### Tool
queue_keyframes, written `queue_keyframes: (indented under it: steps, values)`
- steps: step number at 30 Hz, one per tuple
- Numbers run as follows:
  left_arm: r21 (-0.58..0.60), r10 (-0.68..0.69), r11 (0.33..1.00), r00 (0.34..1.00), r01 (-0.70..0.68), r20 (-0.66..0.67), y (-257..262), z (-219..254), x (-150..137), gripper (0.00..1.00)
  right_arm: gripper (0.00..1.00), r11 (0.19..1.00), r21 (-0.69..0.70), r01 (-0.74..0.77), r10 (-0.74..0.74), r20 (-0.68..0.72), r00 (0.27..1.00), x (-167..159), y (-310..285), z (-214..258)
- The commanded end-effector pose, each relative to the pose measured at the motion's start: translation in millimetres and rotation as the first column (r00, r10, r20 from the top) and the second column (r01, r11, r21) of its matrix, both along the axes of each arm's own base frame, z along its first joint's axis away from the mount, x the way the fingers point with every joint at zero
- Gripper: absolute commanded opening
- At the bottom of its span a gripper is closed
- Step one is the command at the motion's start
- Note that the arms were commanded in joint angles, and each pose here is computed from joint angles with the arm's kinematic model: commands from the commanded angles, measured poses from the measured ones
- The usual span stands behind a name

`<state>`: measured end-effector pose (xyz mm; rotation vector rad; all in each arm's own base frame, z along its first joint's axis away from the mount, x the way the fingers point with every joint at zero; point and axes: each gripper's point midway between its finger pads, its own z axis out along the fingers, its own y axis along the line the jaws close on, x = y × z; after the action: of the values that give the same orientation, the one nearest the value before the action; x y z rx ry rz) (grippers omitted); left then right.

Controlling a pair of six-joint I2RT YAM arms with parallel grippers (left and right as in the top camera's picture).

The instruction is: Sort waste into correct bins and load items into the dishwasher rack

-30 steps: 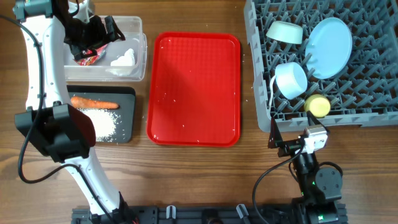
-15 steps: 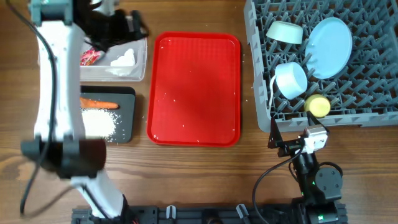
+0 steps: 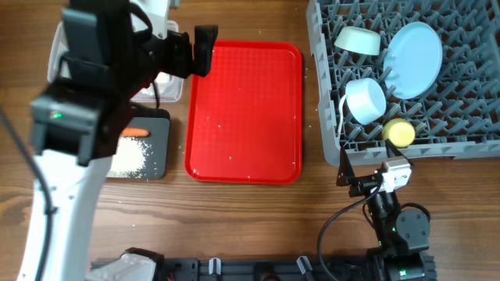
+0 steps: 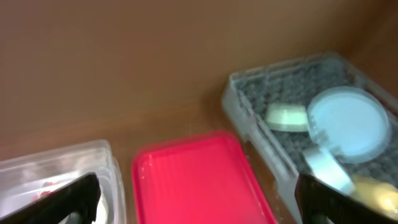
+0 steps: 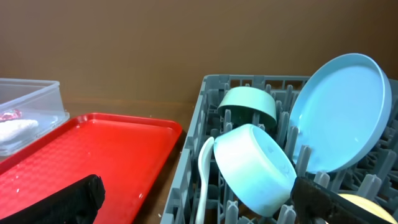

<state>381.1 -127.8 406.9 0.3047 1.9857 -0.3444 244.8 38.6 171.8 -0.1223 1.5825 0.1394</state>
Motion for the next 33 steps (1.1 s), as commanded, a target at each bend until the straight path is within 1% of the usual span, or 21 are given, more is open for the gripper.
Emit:
queue_keyframes:
  steps: [1, 4, 8, 11, 14, 17, 19, 22, 26, 33]
  values:
    - [-0.039, -0.018, 0.999, 1.000, 0.019, 0.024, 17.7, -73.1, -6.9, 1.00, 1.00, 1.000, 0.017, -0.013, 0.013, 0.000, 1.000, -0.4, 1.9, 0.4]
    - [-0.073, 0.021, 0.997, 0.997, -0.016, 0.068, 38.5, -130.6, -22.5, 0.99, 1.00, 1.000, 0.017, -0.013, 0.013, 0.000, 1.000, -0.4, 1.9, 0.4]
    - [-0.081, 0.097, 0.993, 0.989, -0.088, 0.115, 68.8, -199.9, -69.9, 1.00, 1.00, 1.000, 0.017, -0.013, 0.013, 0.001, 1.000, -0.4, 1.9, 0.5]
    - [-0.069, 0.143, 0.989, 0.979, -0.134, 0.146, 81.7, -225.9, -95.2, 1.00, 1.00, 1.000, 0.017, -0.013, 0.013, 0.000, 1.000, -0.4, 1.9, 0.4]
    - [-0.069, 0.198, 0.980, 0.957, -0.187, 0.211, 92.7, -244.9, -115.8, 1.00, 1.00, 1.000, 0.017, -0.013, 0.013, 0.000, 1.000, -0.4, 1.9, 0.4]
    - [-0.082, 0.227, 0.974, 0.940, -0.213, 0.255, 100.6, -260.4, -125.7, 1.00, 1.00, 1.000, 0.017, -0.013, 0.013, 0.000, 1.000, -0.4, 1.9, 0.4]
    - [-0.084, 0.230, 0.973, 0.938, -0.216, 0.257, 102.2, -266.5, -130.3, 1.00, 1.00, 1.000, 0.017, -0.013, 0.013, 0.000, 1.000, -0.4, 1.9, 0.4]
    - [-0.088, 0.238, 0.971, 0.930, -0.223, 0.280, 104.0, -261.8, -134.5, 1.00, 1.00, 1.000, 0.017, -0.013, 0.013, 0.000, 1.000, -0.4, 1.9, 0.4]
    - [-0.100, 0.235, 0.972, 0.906, -0.213, 0.352, 103.4, -244.5, -137.5, 1.00, 1.00, 1.000, 0.017, -0.013, 0.013, 0.000, 1.000, -0.4, 1.9, 0.4]
    - [-0.102, 0.237, 0.971, 0.906, -0.214, 0.352, 103.7, -244.3, -137.4, 1.00, 1.00, 1.000, 0.017, -0.013, 0.013, 0.000, 1.000, -0.4, 1.9, 0.4]
